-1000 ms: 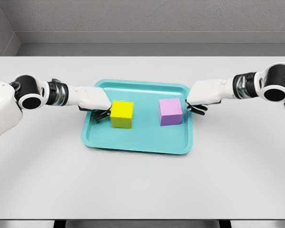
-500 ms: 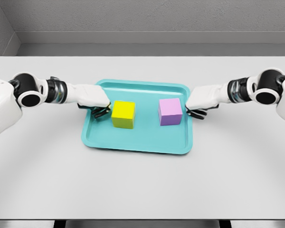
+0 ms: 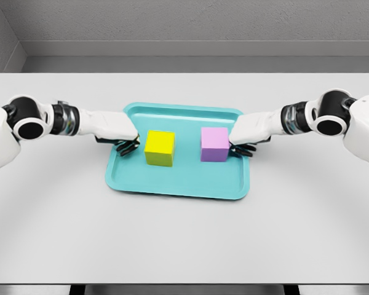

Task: Push two cubes

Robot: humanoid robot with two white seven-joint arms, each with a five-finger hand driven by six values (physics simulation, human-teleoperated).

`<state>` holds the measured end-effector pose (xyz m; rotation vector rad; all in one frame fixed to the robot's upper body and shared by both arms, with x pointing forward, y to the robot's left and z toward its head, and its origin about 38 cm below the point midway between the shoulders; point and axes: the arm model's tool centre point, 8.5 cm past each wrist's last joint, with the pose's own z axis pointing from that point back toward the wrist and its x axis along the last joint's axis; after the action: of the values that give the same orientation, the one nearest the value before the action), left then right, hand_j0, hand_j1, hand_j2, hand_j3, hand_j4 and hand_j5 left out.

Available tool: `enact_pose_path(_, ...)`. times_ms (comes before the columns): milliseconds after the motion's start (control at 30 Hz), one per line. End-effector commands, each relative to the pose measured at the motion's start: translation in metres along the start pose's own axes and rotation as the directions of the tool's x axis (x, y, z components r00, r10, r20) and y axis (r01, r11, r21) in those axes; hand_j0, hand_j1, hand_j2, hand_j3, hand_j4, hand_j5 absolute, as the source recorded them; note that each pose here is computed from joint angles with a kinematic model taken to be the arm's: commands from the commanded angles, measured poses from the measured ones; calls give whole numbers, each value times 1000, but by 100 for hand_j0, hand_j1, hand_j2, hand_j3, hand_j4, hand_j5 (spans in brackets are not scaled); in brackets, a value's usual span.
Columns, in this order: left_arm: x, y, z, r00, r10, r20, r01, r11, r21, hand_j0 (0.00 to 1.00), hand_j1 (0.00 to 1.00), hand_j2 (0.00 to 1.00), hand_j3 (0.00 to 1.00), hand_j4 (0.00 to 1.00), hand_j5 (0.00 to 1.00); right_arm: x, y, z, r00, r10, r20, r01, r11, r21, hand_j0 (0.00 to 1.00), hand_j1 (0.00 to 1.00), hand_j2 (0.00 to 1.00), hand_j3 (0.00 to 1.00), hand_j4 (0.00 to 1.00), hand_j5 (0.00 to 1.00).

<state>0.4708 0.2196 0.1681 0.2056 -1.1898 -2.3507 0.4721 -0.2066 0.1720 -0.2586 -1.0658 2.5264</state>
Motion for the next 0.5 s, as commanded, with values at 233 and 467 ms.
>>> enact_pose_path(233,6,0,-8,1000,-1,20,2,1000,-2,7,7,7,7,7,7,6,-7,-4,1000,15,15,-15,1000,-12,0,0,0,0,0,0)
enact_pose_path(467,7,0,-11,1000,5,25,-5,1000,0,6,6,6,6,6,6,10,-13,-5,999,31,24,-30,999,-21,0,0,0,0,0,0)
